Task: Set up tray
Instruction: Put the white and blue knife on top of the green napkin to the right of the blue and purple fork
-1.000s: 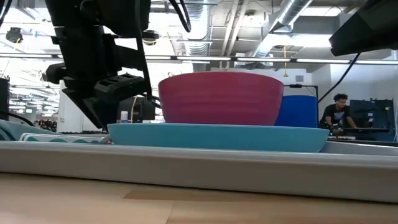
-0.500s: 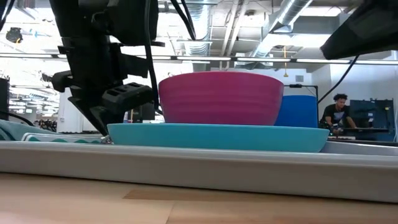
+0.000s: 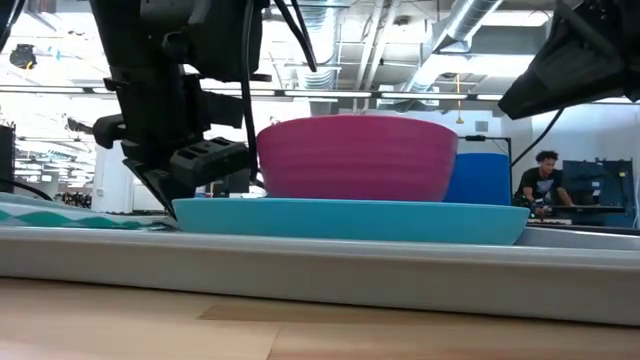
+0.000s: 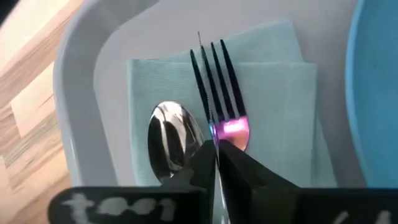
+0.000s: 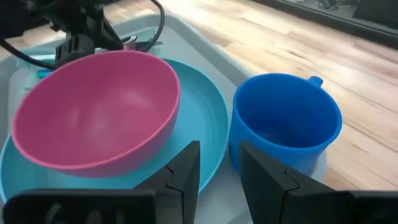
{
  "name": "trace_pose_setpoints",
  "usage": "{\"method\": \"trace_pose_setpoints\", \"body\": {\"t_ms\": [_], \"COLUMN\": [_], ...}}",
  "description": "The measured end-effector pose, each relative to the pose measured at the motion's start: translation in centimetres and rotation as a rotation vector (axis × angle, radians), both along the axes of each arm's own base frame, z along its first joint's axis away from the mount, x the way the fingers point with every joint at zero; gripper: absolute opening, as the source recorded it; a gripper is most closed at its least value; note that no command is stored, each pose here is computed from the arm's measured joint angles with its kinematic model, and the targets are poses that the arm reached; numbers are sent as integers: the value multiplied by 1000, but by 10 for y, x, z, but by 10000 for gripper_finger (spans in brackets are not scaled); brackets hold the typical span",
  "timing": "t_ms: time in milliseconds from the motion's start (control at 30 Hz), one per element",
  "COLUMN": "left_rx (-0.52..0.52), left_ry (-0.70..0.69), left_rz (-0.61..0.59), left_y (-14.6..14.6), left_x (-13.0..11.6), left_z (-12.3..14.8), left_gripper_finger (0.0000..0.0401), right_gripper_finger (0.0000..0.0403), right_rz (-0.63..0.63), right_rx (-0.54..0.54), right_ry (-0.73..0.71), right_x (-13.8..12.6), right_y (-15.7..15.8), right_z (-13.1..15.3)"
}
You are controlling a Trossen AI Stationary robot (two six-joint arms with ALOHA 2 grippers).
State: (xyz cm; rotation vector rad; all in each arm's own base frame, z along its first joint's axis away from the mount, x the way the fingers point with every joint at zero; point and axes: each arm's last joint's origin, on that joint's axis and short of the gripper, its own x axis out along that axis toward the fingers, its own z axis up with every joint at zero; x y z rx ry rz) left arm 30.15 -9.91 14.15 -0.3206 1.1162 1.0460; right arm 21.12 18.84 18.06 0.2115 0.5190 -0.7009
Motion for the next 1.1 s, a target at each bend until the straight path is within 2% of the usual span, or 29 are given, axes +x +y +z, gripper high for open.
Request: {"method": "trace_pose_setpoints", "body": {"t_ms": [167,367,500,800,1100], "left_rx": [2,27,14,44,-2], "left_ry": [19,3,-66,-159,-230], "left_rz": [-7,-11,-9,34,40], "left_y": [1,-14,-25,-31,-32], "left_x": [1,6,11,12,16], "left_z": [5,35,49,42,31], "left_gripper_finger": [1,0,0,0,0], "right_gripper_finger": [102,102,102,102,102], "right_rz": [2,2,2,2,2], "right_rx": [7,11,13,13,10], "right_ry": [-3,-7,-9,-9,-6], "right_x": [0,0,1,1,0], "right_y": [1,1,1,1,1], "right_z": [0,0,0,0,0]}}
